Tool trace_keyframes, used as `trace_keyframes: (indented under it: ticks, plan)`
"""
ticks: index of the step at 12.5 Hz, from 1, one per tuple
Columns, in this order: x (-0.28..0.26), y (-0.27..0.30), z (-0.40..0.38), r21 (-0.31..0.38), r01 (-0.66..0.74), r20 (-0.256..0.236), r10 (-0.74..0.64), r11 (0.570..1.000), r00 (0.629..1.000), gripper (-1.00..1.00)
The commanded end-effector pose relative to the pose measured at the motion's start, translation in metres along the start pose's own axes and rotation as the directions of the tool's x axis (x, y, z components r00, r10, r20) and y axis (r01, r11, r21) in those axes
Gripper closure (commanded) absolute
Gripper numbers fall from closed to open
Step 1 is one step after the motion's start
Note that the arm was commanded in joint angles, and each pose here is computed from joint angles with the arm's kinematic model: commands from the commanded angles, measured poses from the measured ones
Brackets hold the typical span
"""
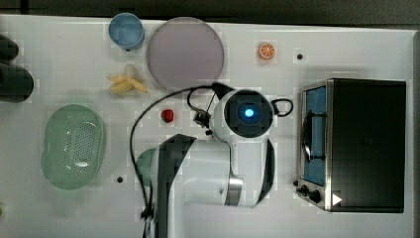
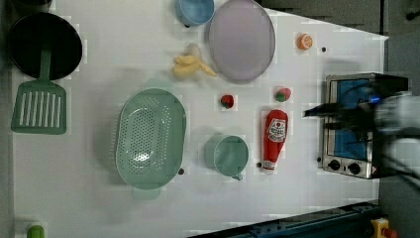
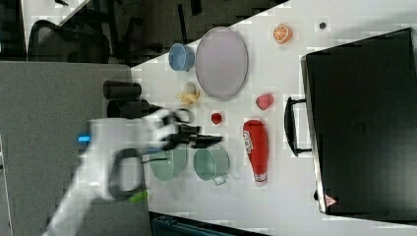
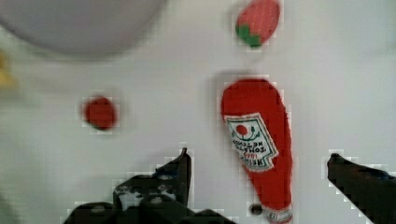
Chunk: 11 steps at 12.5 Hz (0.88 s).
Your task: Pick ketchup from plate and place it on table.
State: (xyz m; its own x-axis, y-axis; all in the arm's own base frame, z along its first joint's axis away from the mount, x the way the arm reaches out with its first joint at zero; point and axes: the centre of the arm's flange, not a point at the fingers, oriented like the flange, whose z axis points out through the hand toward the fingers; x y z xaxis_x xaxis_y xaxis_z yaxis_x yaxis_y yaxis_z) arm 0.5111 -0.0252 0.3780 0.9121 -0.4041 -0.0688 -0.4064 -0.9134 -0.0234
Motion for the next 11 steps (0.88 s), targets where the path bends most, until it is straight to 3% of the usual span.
trace_keyframes:
  ticks: [1,3,6,8,11]
  plan:
    - [-0.014,-0.009,-0.115,0.041,-0.273,-0.038,0.275,0.961,0.961,-1.00]
    - [-0.021,-0.010,-0.160,0.035,-0.335,-0.031,0.336,0.942,0.941,-1.00]
    - [-0.026,-0.003,-0.199,-0.041,-0.327,-0.061,0.324,0.944,0.944,-1.00]
    - [-0.026,-0.005,-0.214,-0.027,-0.325,-0.083,0.322,0.945,0.943,-1.00]
    - [-0.028,-0.004,-0.213,-0.039,-0.325,-0.069,0.322,0.945,0.944,-1.00]
